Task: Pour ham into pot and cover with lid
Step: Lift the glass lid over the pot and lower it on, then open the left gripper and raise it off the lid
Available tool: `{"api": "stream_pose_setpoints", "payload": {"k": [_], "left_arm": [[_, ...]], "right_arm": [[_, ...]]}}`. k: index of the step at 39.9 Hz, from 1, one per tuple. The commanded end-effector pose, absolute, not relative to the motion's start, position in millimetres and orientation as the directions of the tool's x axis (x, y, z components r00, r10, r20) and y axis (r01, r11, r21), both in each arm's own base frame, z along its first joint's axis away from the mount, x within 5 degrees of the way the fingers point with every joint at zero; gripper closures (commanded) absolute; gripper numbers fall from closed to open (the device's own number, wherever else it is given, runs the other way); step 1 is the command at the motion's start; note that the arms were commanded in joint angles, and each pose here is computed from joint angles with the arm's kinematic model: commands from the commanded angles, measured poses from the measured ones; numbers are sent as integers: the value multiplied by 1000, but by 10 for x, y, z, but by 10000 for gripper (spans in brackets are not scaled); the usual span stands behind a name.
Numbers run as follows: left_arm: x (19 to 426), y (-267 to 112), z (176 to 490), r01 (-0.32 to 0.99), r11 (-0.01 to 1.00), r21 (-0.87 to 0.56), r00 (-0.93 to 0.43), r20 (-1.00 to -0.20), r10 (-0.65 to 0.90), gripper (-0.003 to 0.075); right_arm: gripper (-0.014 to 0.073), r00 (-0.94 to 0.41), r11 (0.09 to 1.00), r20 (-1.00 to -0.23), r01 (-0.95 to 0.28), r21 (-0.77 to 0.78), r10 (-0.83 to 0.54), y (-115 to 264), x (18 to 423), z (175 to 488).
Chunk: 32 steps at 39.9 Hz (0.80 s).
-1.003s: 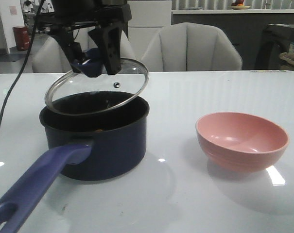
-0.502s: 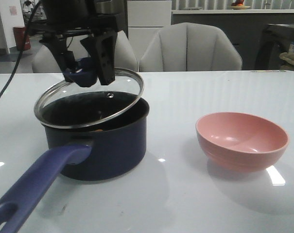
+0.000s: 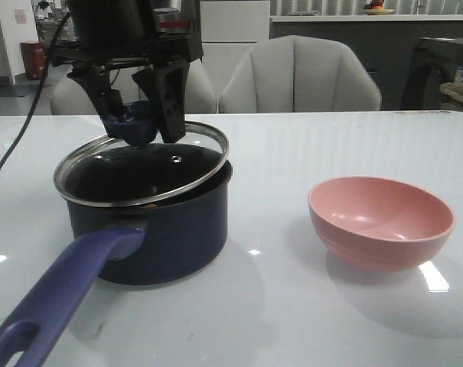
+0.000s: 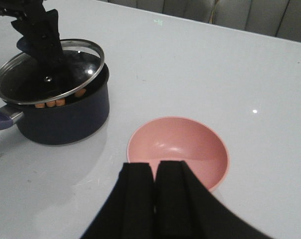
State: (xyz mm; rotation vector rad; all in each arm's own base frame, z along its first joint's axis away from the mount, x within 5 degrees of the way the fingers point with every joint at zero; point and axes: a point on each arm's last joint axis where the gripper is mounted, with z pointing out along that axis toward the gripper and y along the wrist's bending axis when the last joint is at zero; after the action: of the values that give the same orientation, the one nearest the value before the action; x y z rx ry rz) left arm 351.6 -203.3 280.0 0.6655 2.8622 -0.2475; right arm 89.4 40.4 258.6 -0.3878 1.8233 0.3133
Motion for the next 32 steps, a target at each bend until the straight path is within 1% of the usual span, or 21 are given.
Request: {"api": "stream_pose_setpoints", "payload": {"k": [1, 5, 7, 10, 14, 20, 26, 32], "left_arm": [[3409, -2013, 3029, 462, 878, -128, -875, -231, 426, 313], [3415, -2017, 3014, 461, 878, -128, -875, -227, 427, 179], [3415, -2017, 3014, 461, 878, -128, -875, -227, 427, 132], [3415, -2017, 3014, 461, 878, -128, -875, -227, 427, 101], [3420, -2020, 3036, 462, 878, -128, -874, -235, 426, 101], [3392, -1999, 3229, 469, 875, -124, -860, -291, 420, 111], [3268, -1821, 3474, 467, 883, -48, -836, -349, 423, 148], [3059, -1574, 3641, 438, 898, -44, -835, -390, 388, 201]], "right_arm": [[458, -179, 918, -981, -398, 6, -71, 393, 922, 2736], [458, -179, 918, -981, -398, 6, -71, 393, 922, 2736], [458, -179, 918, -981, -398, 6, -71, 393, 922, 2736], [458, -179, 918, -981, -398, 6, -71, 393, 922, 2736], [458, -179, 918, -981, -398, 6, -71, 393, 922, 2736], [458, -179, 918, -981, -398, 6, -71, 393, 922, 2736], [458, -179, 918, -981, -398, 6, -71, 393, 922, 2736], [458, -179, 918, -981, -398, 6, -71, 393, 922, 2736]]}}
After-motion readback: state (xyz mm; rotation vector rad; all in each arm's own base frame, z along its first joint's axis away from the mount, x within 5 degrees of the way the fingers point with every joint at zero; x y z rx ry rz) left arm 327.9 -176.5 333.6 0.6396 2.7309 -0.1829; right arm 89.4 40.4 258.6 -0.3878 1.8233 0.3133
